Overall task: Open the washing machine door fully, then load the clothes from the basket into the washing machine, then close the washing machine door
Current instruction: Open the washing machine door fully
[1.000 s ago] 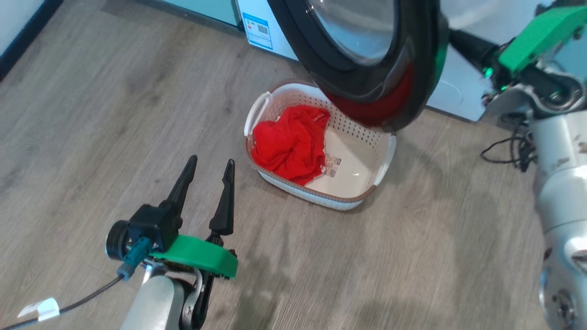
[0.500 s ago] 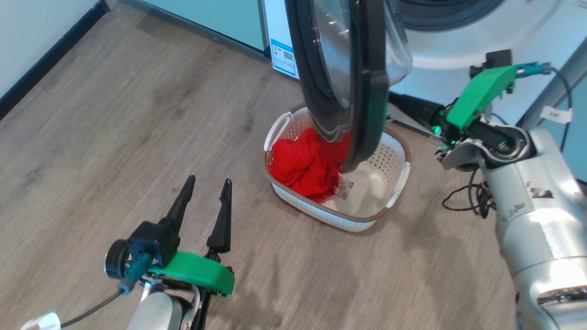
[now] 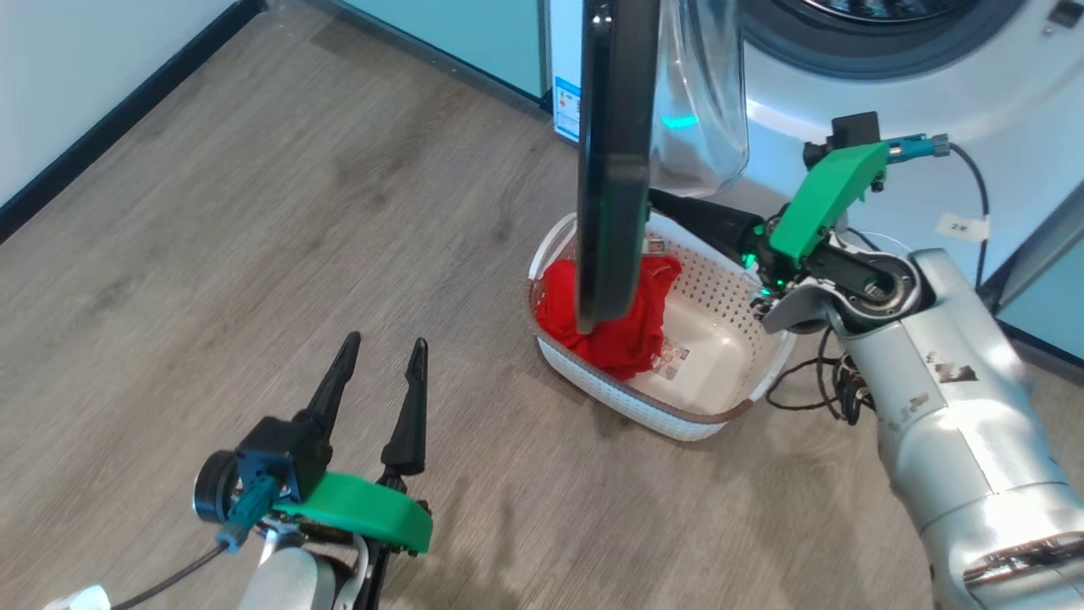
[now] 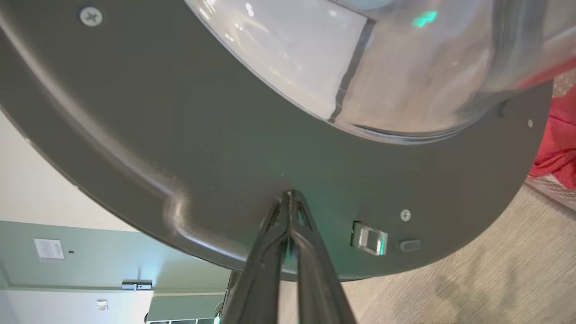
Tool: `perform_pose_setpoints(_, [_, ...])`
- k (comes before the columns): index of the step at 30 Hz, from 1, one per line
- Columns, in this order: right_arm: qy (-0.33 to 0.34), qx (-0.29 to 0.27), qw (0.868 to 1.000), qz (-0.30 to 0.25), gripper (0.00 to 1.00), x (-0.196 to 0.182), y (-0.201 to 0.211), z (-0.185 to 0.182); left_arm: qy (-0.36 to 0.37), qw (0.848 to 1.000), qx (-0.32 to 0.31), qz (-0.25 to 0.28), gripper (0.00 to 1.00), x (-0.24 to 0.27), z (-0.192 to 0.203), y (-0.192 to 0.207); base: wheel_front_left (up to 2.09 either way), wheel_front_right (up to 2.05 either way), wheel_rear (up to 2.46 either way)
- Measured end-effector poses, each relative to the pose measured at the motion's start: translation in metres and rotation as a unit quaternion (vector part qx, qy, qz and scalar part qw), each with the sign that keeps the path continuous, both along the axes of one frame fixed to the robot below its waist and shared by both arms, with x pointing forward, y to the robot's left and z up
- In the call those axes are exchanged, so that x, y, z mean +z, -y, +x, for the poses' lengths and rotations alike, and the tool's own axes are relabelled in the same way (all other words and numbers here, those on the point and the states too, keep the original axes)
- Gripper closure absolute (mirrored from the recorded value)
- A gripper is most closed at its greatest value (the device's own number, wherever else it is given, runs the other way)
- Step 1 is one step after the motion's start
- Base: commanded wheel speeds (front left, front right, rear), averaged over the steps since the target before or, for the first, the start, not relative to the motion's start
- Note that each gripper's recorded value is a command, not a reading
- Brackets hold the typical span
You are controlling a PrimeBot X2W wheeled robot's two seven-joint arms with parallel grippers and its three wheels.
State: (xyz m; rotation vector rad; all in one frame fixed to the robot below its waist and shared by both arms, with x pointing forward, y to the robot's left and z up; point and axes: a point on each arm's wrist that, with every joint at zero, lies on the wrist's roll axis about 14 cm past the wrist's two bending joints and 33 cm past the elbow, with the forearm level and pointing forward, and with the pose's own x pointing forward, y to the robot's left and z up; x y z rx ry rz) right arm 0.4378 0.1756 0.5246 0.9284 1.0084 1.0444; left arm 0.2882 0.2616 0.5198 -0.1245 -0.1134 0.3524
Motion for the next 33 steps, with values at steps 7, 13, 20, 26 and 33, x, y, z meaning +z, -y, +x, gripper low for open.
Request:
perform_pose_setpoints(7, [-0.018, 0.025, 1.0, 0.003, 1.0, -0.01, -0.018, -0.016, -0.005, 1.0, 0.014, 0.003, 0.0, -0.001, -0.002, -0.007, 0.0, 0.0, 0.0])
perform_pose_setpoints(13, [-0.014, 0.018, 1.0, 0.008, 1.0, -0.004, -0.02, -0.014, -0.001, 1.0, 0.015, 0.003, 0.0, 0.001, -0.003, -0.008, 0.0, 0.0, 0.0])
perform_pose_setpoints(20, [0.033, -0.021, 0.999, 0.008, 1.0, 0.013, -0.004, -0.009, 0.016, 1.0, 0.009, 0.011, 0.0, 0.01, -0.006, -0.006, 0.0, 0.0, 0.0])
perform_pose_setpoints(26, [0.16, -0.084, 0.982, -0.062, 1.0, -0.006, 0.043, -0.005, 0.025, 1.0, -0.007, 0.018, 0.0, 0.014, 0.0, -0.003, 0.0, 0.0, 0.0])
perform_pose_setpoints(33, [0.358, -0.143, 0.914, -0.125, 1.0, -0.006, 0.099, -0.005, 0.031, 0.999, -0.021, 0.02, 0.0, 0.015, 0.011, -0.001, 0.0, 0.0, 0.0])
